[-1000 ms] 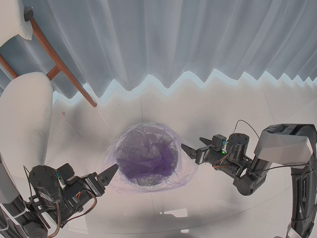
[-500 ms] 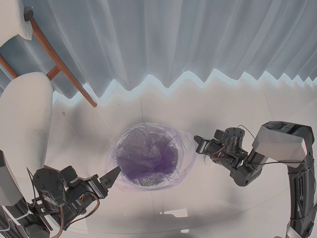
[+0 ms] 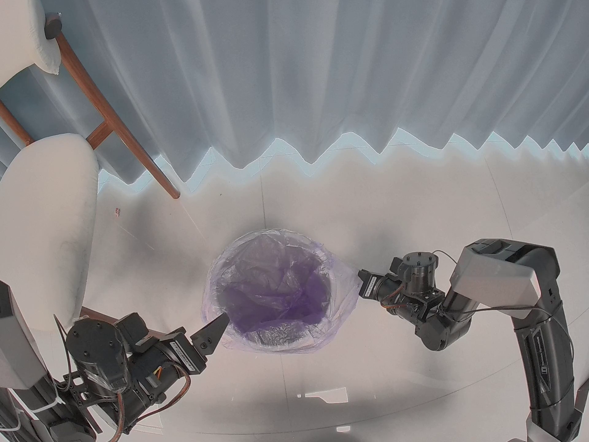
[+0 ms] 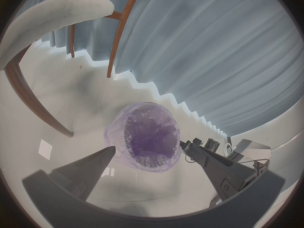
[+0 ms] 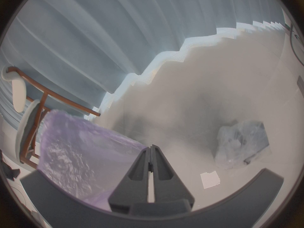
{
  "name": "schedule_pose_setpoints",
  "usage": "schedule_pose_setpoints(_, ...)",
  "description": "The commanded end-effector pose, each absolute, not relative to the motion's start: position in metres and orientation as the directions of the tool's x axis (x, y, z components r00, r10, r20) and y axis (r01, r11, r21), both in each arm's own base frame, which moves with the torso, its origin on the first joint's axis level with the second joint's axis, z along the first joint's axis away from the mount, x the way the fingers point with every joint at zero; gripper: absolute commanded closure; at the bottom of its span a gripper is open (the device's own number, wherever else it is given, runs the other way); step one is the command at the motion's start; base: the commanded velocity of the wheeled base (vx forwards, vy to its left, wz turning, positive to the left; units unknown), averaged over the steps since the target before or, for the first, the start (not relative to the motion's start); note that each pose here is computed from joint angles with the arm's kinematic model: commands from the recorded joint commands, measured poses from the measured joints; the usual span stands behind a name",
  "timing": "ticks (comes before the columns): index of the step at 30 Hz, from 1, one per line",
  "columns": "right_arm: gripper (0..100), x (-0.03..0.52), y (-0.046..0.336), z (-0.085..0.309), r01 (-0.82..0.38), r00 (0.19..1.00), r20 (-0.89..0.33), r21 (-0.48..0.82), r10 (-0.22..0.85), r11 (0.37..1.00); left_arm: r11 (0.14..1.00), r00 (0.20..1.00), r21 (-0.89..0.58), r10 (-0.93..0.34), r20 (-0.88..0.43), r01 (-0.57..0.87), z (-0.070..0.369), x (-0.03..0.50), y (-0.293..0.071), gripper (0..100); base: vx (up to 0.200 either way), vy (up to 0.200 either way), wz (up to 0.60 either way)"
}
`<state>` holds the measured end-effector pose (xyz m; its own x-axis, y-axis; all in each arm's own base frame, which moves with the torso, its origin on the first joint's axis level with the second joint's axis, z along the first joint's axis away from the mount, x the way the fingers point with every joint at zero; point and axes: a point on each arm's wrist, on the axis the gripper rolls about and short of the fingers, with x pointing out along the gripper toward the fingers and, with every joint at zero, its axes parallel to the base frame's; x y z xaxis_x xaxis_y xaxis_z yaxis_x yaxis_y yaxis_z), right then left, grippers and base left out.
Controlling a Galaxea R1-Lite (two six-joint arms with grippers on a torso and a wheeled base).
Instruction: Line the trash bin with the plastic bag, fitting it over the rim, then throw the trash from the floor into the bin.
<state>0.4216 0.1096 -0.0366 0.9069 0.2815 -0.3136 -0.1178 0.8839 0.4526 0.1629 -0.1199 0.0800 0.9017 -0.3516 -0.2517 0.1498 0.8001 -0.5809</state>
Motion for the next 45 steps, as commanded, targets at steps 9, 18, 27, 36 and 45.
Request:
schedule_pose_setpoints(9,100,0.425,0.116,-0.072,-0.097,0.894,-0.36,0.424,0.265,0.901,0.814,0.887,-0.561,-0.362,-0.287,0.151,0.073,0.156,-0.125,0,0.0,0.0,0.0)
schedule_pose_setpoints(18,100,0.426,0.114,-0.074,-0.14,0.908,-0.357,0.239,0.221,0.961,0.822,0.896,-0.553,-0.341,-0.285,0.137,0.073,0.155,-0.126,0,0.0,0.0,0.0)
schedule_pose_setpoints(27,100,0.428,0.115,-0.076,-0.155,0.889,-0.398,0.199,0.224,0.968,0.834,0.899,-0.54,-0.32,-0.298,0.118,0.069,0.155,-0.128,0,0.0,0.0,0.0)
schedule_pose_setpoints(36,0,0.427,0.116,-0.075,-0.156,0.898,-0.38,0.193,0.22,0.969,0.828,0.893,-0.551,-0.321,-0.315,0.103,0.064,0.15,-0.136,0,0.0,0.0,0.0)
schedule_pose_setpoints(45,0,0.403,0.115,-0.012,-0.143,0.937,-0.259,0.329,0.235,0.934,0.815,0.902,-0.571,-0.314,-0.296,0.096,0.068,0.151,-0.134,0,0.0,0.0,0.0)
